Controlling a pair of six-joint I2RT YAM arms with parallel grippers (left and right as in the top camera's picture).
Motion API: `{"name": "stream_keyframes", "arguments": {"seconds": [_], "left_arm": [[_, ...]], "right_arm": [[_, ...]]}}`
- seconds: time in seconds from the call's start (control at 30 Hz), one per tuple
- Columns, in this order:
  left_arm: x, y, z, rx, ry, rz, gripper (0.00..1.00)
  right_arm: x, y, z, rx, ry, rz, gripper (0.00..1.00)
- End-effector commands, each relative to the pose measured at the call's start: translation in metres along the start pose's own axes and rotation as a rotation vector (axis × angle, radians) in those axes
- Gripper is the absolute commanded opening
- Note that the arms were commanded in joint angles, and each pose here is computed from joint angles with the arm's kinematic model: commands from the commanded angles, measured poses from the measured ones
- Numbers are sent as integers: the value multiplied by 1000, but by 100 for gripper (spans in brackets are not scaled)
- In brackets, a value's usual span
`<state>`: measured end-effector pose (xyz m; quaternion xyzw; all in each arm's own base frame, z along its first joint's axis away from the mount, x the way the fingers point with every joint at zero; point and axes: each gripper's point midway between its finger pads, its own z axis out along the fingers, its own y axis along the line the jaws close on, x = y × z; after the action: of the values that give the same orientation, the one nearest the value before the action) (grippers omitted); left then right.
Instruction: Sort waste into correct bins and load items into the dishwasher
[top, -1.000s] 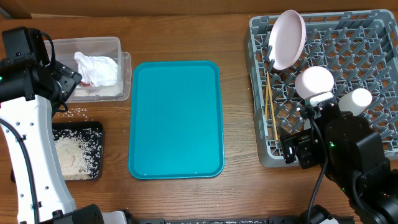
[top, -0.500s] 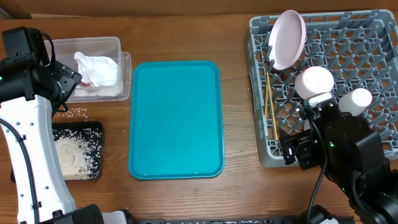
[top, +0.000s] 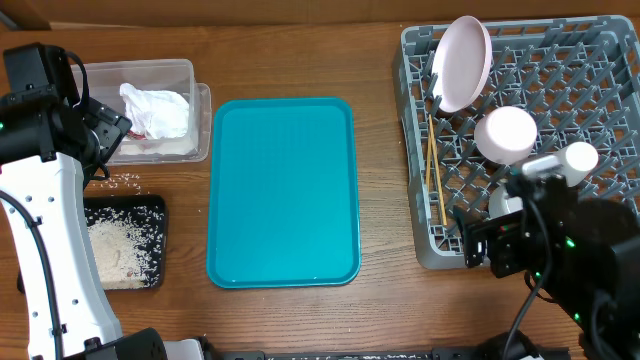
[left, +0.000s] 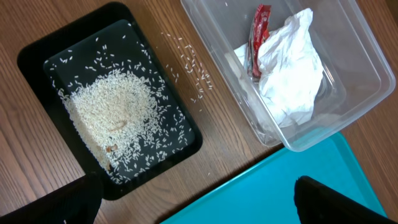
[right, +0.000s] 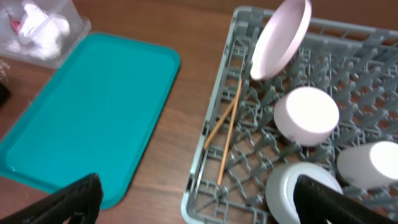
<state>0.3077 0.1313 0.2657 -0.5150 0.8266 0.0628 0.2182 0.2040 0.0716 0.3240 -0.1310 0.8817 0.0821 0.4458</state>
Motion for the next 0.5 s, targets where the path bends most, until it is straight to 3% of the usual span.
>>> {"name": "stream_keyframes", "arguments": {"seconds": [0.0, 0.23, 0.47], "left_arm": [[-2, 0, 2, -3, 1, -13, 100], [-2, 0, 2, -3, 1, -13, 100], [-2, 0, 2, -3, 1, -13, 100]], "right_arm": [[14, 4, 12, -71, -42, 50, 100], [58, 13, 67, -183, -186, 58, 100], [83, 19, 99, -266, -432, -2, 100]]}}
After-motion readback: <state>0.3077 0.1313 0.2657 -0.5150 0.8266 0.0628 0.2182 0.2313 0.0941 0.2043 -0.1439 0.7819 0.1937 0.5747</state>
